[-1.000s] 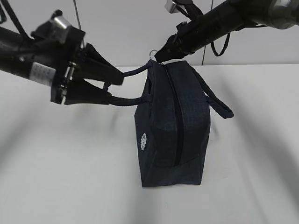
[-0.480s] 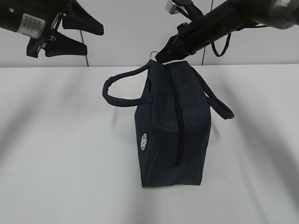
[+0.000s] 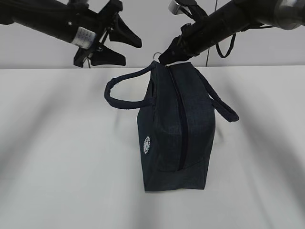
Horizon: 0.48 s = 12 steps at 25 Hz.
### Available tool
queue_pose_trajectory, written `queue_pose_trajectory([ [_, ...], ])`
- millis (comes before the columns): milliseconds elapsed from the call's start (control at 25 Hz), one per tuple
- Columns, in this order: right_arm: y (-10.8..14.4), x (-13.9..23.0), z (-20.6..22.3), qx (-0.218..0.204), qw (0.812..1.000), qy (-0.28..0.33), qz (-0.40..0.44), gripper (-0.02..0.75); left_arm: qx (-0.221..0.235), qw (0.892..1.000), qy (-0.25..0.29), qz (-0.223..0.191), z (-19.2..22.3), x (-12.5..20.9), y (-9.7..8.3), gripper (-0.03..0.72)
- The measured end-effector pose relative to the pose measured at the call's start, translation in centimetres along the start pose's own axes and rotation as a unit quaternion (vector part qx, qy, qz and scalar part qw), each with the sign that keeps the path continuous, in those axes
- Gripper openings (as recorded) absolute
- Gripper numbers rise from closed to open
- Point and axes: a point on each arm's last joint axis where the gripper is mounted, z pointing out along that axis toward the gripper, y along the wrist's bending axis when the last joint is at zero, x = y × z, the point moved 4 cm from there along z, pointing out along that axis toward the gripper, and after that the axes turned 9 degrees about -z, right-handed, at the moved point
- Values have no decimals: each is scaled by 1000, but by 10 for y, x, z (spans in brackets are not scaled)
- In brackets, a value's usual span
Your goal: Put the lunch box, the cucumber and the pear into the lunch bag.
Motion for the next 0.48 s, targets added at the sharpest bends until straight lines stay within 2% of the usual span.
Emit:
queue_pose_trajectory([
  [280,-1,1,-1,1,1000,1,0,-16,1,1000,11,-16,30,-9,5,448],
  [480,-1,1,-1,1,1000,2,-1,-16,1,999,30,-12,46,2,2,448],
])
